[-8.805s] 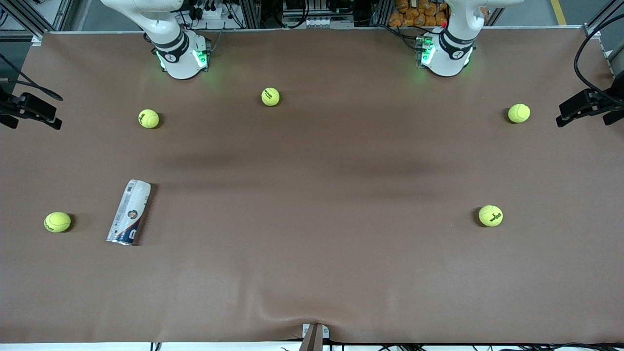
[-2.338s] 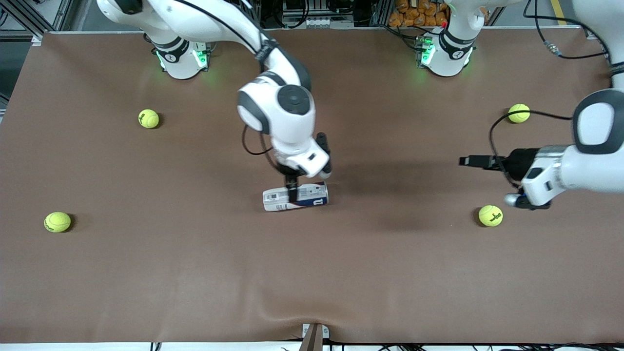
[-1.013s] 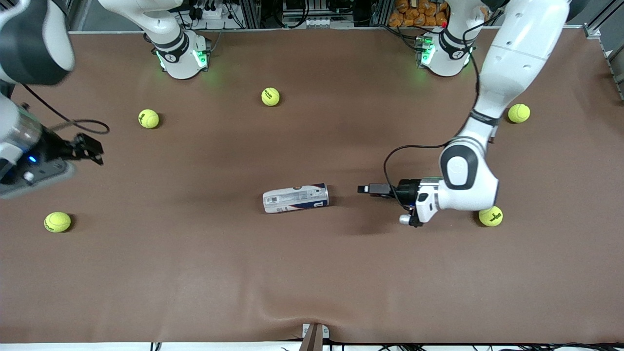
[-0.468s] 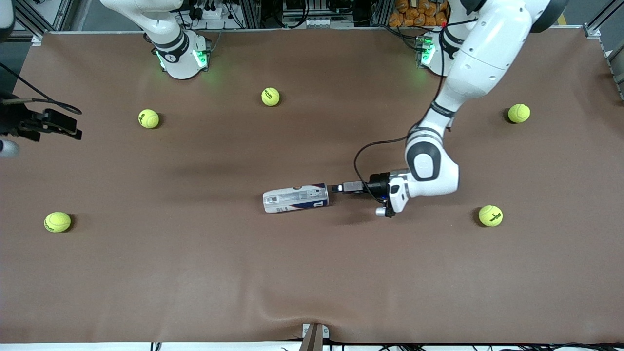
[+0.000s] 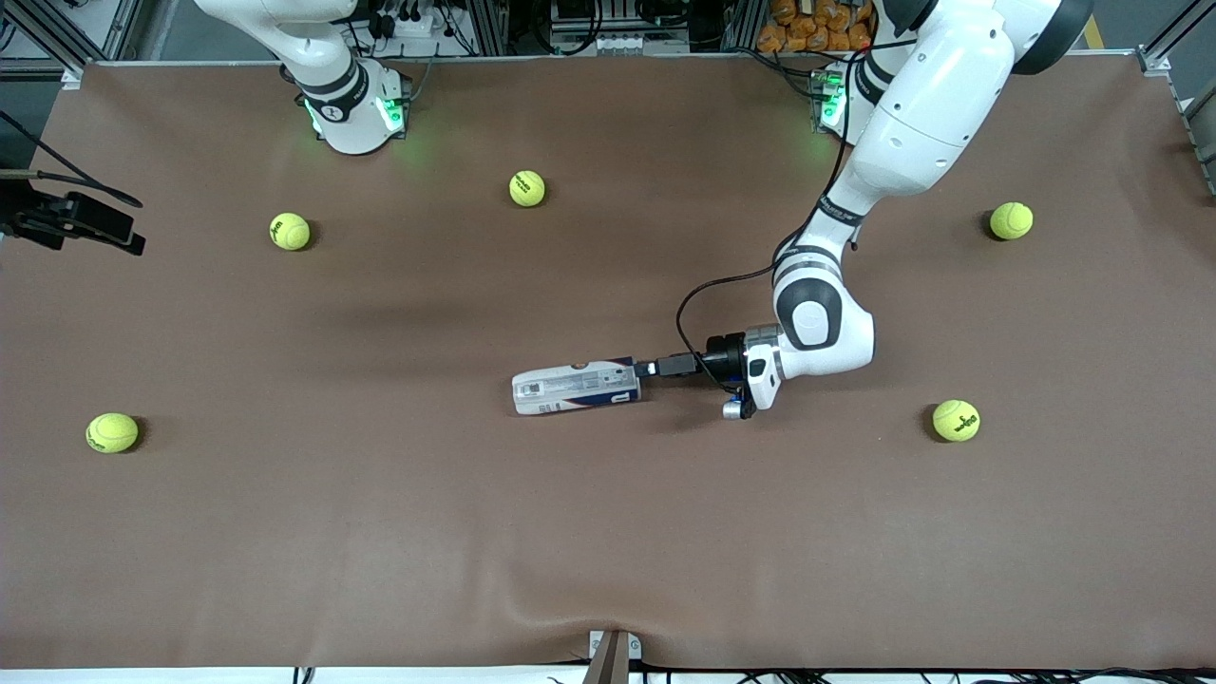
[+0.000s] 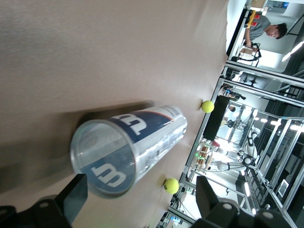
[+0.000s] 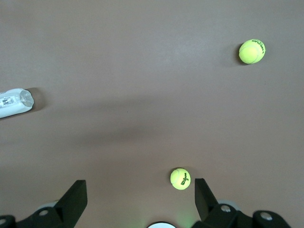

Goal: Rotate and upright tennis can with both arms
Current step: 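Close the left gripper around the can's end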

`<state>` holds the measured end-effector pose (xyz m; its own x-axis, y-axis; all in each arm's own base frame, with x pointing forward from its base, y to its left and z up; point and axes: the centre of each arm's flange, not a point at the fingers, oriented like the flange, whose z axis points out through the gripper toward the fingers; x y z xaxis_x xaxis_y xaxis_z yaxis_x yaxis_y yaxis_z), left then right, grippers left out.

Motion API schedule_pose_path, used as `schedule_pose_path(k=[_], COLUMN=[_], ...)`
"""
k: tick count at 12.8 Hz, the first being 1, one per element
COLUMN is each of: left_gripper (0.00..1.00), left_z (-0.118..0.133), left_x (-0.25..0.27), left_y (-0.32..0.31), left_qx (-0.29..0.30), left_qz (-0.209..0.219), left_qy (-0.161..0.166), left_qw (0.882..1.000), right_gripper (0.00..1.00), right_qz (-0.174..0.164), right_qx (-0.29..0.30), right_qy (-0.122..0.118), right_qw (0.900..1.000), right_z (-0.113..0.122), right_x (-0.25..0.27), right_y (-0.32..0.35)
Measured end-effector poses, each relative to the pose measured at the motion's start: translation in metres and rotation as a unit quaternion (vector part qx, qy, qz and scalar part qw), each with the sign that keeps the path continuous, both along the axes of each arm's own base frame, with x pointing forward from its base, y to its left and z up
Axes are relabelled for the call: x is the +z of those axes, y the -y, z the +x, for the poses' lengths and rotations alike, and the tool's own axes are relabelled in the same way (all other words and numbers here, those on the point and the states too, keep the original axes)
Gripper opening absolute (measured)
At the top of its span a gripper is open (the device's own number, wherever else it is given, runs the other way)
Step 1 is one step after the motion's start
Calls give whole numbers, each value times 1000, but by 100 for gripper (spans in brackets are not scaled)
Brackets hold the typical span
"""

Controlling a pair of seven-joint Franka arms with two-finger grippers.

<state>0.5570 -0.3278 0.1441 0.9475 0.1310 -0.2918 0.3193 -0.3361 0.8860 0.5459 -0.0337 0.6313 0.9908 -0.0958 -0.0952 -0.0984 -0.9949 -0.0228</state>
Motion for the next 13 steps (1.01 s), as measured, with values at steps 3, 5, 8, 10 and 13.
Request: schedule_pose_path(k=[3, 5, 8, 10, 13], left_gripper=[100, 100, 96, 72, 40], left_z=[5, 6, 6, 7, 15], left_x=[-1, -8, -18, -17, -14], left_y=[11, 17, 24, 33, 29], left_qx=[-4, -7, -10, -15, -10], left_qz=[-5, -6, -8, -11, -10], left_qy=[6, 4, 2, 7, 13], left_qw=[1000, 1000, 1000, 1000, 1000], right_gripper=[100, 100, 100, 100, 100], right_qz=[2, 3, 4, 3, 2], right_qx=[10, 12, 16, 12, 11], right_qy=[11, 11, 12, 12, 14], right_qw=[1000, 1000, 1000, 1000, 1000], right_z=[-9, -10, -9, -8, -8], right_x=[11, 12, 10, 10, 11], right_y=[25, 34, 29, 23, 21])
